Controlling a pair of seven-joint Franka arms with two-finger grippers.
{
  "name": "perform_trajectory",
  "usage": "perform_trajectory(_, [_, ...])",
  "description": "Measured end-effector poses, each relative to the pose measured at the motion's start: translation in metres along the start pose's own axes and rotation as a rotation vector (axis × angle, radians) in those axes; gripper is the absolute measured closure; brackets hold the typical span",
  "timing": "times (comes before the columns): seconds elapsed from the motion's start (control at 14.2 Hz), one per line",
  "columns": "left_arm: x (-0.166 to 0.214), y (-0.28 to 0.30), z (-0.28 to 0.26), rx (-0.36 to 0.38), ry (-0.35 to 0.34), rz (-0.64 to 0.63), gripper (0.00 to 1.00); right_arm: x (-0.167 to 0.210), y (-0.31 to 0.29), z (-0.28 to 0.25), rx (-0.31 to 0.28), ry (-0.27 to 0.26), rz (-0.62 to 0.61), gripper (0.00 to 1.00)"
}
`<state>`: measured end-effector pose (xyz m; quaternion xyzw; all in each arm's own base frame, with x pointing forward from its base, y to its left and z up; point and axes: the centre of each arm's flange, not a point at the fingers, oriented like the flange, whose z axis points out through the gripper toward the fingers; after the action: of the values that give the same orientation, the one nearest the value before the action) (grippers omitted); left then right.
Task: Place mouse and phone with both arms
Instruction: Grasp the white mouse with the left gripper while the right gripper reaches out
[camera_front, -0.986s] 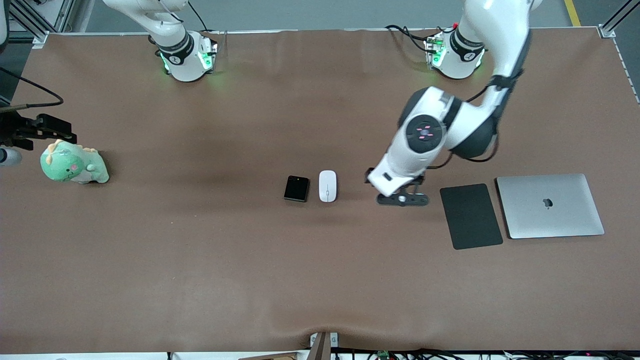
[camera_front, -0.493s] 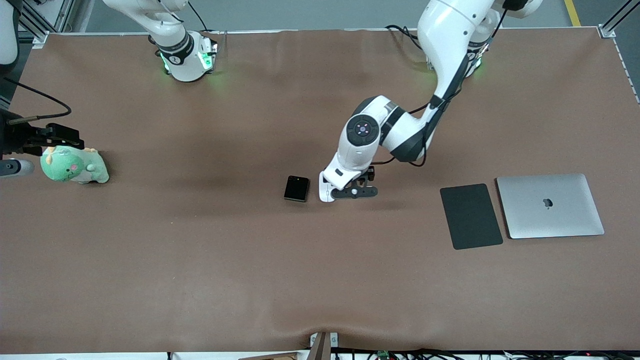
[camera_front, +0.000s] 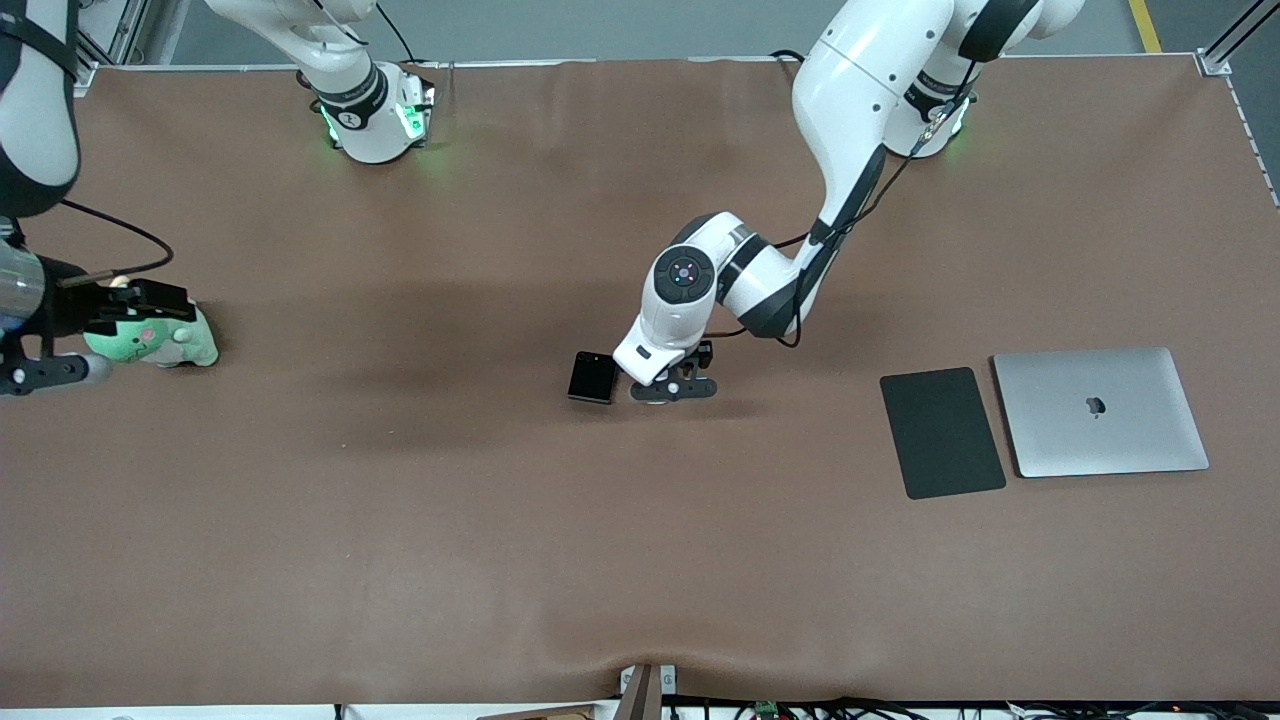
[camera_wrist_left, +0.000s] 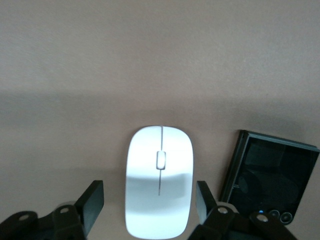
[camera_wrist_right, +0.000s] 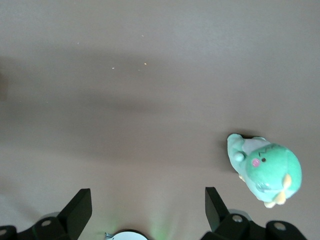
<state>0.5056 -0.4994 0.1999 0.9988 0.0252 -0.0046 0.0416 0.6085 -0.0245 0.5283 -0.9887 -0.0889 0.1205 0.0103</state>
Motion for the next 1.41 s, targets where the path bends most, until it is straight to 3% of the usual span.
perform_trajectory(0.49, [-0.014, 0.009, 0.024, 0.006, -0.009, 0.015, 0.22, 0.026, -0.026, 0.024, 0.032, -0.003, -0.042, 0.00])
perform_trajectory(0.77, [-0.016, 0.010, 0.028, 0.009, -0.011, 0.018, 0.38, 0.036, -0.042, 0.030, 0.065, 0.014, -0.058, 0.00])
perform_trajectory(0.99, [-0.015, 0.013, 0.025, 0.009, 0.003, 0.030, 0.38, 0.045, -0.048, 0.040, 0.106, 0.020, -0.053, 0.00])
perform_trajectory(1.41, [0.043, -0.015, -0.041, 0.002, 0.103, -0.015, 0.38, 0.061, -0.088, 0.055, 0.143, 0.026, -0.096, 0.00])
